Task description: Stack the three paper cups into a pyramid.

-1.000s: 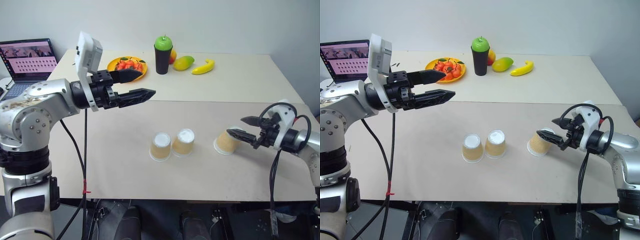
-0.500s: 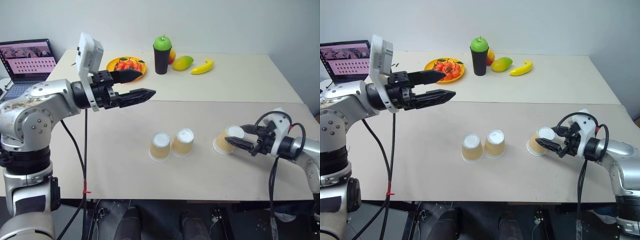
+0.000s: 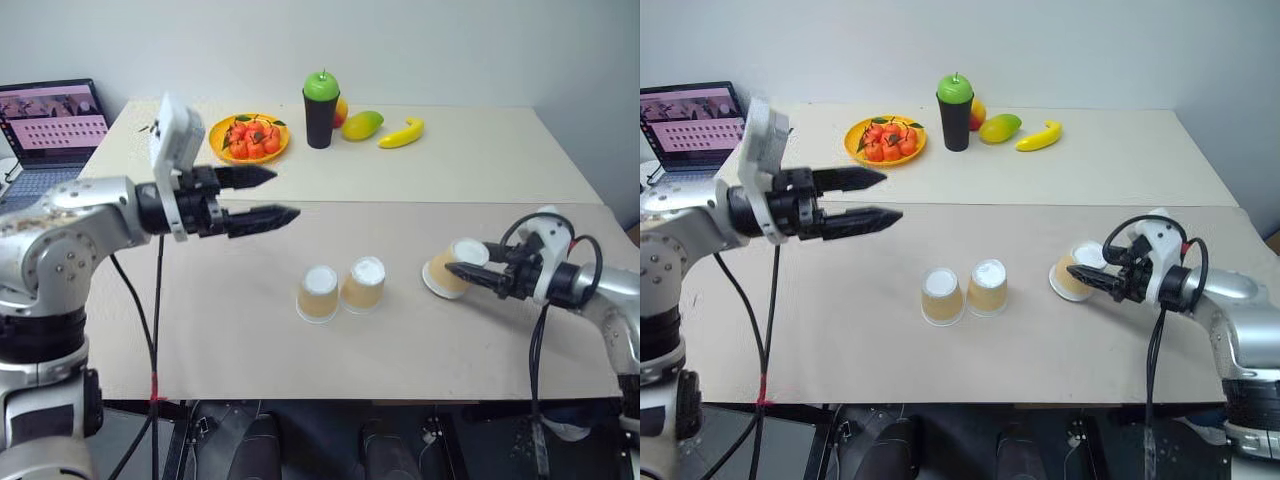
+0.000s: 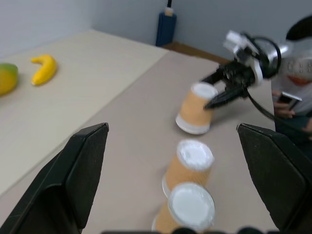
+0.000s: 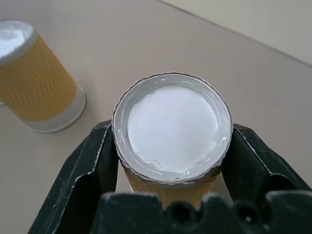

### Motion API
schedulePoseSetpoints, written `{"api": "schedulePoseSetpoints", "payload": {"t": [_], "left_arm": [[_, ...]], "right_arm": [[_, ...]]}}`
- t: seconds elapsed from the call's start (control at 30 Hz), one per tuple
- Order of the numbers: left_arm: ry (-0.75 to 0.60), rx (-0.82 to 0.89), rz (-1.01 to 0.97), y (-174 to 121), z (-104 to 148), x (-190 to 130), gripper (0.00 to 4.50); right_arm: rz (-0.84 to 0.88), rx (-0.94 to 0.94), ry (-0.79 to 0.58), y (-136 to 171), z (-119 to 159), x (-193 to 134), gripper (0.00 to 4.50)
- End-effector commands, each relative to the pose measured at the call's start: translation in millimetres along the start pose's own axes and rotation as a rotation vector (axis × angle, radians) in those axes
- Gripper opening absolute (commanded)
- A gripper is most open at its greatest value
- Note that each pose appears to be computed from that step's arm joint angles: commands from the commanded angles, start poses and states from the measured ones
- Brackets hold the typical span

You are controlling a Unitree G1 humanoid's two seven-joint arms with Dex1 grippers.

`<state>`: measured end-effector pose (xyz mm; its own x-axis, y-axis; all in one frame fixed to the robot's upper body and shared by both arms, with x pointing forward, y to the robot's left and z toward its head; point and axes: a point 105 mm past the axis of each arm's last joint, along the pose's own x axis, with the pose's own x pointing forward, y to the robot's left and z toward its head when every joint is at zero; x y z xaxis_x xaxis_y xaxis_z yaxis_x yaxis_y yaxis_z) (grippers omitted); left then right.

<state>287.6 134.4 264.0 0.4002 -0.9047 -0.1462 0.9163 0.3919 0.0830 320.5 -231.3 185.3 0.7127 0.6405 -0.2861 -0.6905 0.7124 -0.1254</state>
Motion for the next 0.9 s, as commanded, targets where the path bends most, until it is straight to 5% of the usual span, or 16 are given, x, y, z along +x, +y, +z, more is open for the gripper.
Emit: {"api": "schedulePoseSetpoints", "payload": {"t": [0.03, 0.37, 0.67, 0.9], "left_arm": [[0.043, 0.077, -0.052, -14.7, -5.6, -3.7, 4.5], [0.11, 0.119, -0.071, -20.8, -35.6, -3.4, 4.5], [0.097, 0.136, -0.07, -24.1, -47.5, 7.2, 4.5], [0.062, 0.122, -0.045, -22.3, -46.3, 11.8, 4.5]], "right_arm": [[0.05, -0.091, -0.061, 8.2, 43.0, -7.1, 3.07], [0.292, -0.134, -0.103, 54.2, 103.0, 6.5, 3.07], [0.472, -0.129, -0.058, 102.6, 110.1, 31.4, 3.07], [0.482, -0.163, -0.062, 110.6, 118.2, 45.3, 3.07]]}}
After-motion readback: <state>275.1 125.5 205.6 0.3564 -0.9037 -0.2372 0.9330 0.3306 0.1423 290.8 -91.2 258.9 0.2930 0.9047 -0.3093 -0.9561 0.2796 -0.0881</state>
